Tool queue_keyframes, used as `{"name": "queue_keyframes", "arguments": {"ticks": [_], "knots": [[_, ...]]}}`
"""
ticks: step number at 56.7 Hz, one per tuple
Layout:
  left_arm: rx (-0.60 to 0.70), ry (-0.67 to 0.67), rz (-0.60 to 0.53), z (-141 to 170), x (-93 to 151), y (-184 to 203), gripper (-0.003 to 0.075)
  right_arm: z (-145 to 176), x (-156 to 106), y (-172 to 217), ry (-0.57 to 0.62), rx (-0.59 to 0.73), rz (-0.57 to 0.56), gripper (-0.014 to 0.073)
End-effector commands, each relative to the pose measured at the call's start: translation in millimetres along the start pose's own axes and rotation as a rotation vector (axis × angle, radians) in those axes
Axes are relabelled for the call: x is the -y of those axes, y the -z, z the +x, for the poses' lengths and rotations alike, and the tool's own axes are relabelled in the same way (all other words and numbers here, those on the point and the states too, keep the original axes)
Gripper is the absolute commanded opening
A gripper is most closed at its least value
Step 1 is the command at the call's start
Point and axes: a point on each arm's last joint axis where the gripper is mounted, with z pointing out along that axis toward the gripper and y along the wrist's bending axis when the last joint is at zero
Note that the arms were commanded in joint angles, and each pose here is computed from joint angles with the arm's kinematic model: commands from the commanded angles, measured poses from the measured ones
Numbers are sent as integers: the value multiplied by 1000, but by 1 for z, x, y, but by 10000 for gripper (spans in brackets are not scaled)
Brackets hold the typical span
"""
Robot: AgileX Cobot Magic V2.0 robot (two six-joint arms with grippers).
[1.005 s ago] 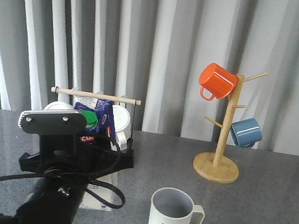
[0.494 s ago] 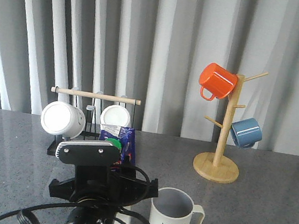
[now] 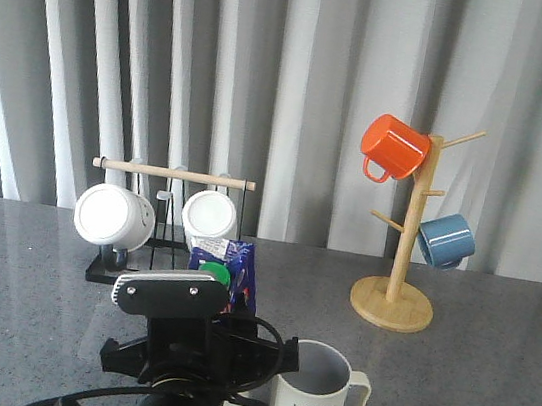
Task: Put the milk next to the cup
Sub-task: 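Carry the carton with the left gripper toward the white HOME mug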
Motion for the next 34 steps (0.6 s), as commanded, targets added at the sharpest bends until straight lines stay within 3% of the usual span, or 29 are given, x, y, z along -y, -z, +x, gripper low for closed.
{"name": "queue_keyframes", "arguments": {"ticks": [1, 34], "knots": [[110, 26, 18, -26, 6, 4, 307, -16, 0, -1, 11, 87, -19, -8], [85, 21, 23, -9, 2, 7, 307, -16, 0, -1, 11, 87, -19, -8]]}}
